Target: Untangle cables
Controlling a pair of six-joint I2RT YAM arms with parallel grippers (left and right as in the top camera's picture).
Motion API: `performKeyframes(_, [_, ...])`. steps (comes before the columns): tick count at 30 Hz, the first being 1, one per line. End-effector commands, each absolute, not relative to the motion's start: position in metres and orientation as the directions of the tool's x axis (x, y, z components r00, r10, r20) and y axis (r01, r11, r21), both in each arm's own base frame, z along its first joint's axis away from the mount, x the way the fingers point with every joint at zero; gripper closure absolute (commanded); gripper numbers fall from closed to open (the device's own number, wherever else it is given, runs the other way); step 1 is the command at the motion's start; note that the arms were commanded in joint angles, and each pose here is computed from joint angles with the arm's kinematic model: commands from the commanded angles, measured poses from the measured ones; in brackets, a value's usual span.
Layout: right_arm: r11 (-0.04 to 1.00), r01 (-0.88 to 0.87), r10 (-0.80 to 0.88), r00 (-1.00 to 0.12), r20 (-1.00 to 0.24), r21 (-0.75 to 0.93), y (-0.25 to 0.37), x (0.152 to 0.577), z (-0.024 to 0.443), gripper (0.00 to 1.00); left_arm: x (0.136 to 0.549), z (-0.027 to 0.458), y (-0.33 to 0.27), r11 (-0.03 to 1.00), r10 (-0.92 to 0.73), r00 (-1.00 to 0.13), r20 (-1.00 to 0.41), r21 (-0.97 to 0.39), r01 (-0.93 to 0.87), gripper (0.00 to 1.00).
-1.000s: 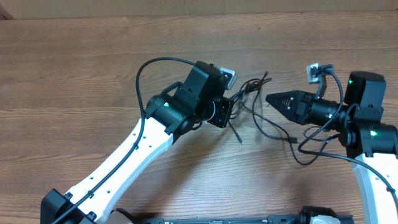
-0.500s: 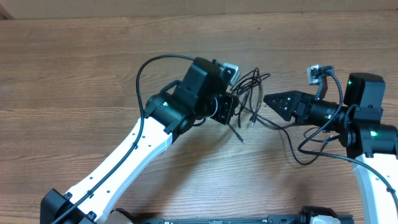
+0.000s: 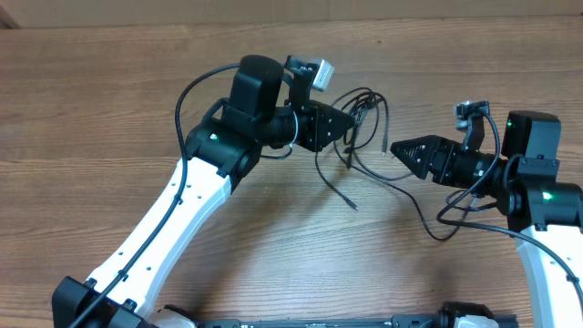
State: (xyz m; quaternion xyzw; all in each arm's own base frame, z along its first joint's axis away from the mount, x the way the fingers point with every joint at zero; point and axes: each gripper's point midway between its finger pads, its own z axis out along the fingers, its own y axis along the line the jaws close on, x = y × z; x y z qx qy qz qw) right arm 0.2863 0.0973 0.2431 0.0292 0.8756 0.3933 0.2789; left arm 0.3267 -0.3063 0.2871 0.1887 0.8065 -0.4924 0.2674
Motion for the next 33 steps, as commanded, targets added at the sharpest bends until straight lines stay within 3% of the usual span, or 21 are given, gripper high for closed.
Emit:
performKeyframes(1, [0.672, -0.217, 0.257, -0.828, -0.498, 0.708, 0.1, 0.284, 0.254, 0.31, 0.3, 0.315, -0.319, 0.257, 0.102, -0.773, -0.626, -0.734, 0.628, 0.96])
performKeyframes(16, [0.67, -0.277, 0.24, -0.797, -0.554, 0.689, 0.101, 0.296, 0.26, 0.23, 0.247, 0.353, -0.355, 0.0, 0.185, -0.76, -0.623, -0.773, 0.634, 0.96])
performKeyframes(22, [0.748, -0.195, 0.262, -0.792, -0.552, 0.634, 0.084, 0.319, 0.237, 0.22, 0.208, 0.375, -0.367, -0.175, 0.258, -0.698, -0.667, -0.743, 0.646, 0.96])
performKeyframes(33, [0.867, 0.059, 0.303, -0.851, -0.429, 0.496, 0.044, 0.335, 0.167, 0.12, 0.21, 0.408, -0.346, -0.225, 0.185, -0.626, -0.757, -0.653, 0.723, 0.96])
